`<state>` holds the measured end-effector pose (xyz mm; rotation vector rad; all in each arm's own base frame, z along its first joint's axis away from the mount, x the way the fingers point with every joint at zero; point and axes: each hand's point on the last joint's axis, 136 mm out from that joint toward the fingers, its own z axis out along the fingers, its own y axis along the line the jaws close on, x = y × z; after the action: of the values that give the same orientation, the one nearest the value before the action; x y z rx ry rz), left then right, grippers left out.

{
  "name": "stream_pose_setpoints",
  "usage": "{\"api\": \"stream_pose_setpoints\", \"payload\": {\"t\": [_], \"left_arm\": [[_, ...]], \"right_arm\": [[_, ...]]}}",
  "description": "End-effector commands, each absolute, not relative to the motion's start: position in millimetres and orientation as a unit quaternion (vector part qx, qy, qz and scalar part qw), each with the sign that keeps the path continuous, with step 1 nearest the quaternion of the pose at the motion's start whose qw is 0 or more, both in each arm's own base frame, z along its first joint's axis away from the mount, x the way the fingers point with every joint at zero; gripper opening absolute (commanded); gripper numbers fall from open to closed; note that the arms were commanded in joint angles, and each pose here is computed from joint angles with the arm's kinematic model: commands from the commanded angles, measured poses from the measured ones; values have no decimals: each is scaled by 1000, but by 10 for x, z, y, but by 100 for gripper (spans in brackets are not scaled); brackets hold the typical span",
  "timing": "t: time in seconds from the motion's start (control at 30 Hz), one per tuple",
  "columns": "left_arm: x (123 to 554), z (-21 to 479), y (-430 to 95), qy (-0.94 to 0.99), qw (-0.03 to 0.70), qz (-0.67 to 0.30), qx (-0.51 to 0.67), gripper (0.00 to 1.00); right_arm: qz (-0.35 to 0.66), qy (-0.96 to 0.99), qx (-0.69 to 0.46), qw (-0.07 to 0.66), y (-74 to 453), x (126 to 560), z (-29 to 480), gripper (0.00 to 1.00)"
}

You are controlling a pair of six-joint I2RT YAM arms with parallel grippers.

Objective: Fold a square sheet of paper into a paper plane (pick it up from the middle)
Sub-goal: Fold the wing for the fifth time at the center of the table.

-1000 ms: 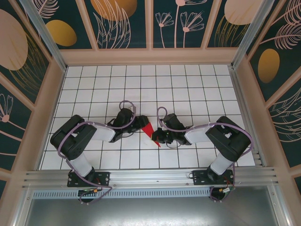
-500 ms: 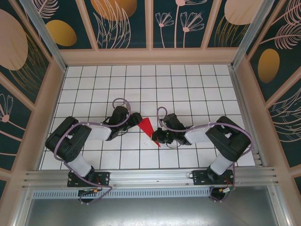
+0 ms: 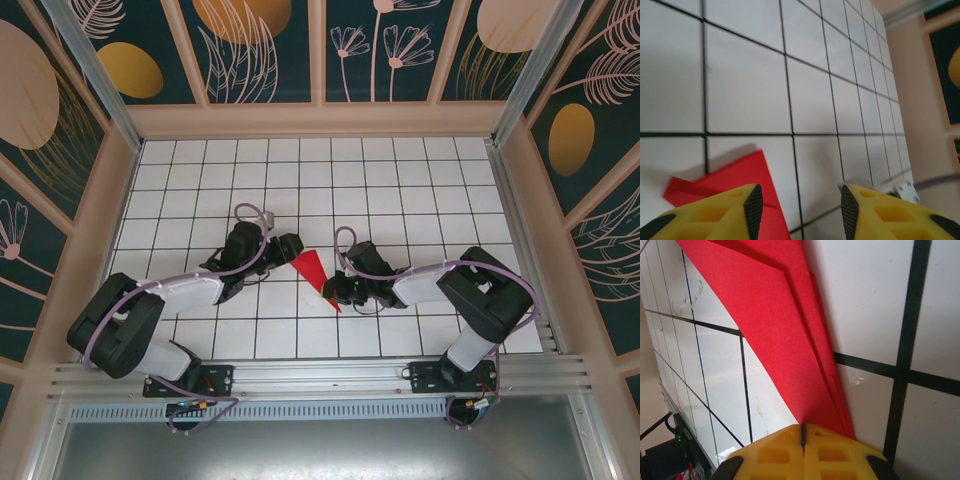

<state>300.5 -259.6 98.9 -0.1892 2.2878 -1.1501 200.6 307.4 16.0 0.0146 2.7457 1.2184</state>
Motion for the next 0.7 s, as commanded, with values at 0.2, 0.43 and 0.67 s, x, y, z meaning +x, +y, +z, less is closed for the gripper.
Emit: {"api": "stream_pose_setpoints", "payload": {"t": [0.2,0.43,0.67], "left_arm": [[2838,660,-3138,859,206,-467,-25,47],[2862,107,-2874,904,187,-376,-84,41],[2714,-287,-2693,920,156,-341,-112,34]], "right_arm": [[349,934,64,49,2808,1909,-172,3],[358,931,53,49,2796,1855,-119,6],[361,931,29,36,2700,1664,-129,9]]}}
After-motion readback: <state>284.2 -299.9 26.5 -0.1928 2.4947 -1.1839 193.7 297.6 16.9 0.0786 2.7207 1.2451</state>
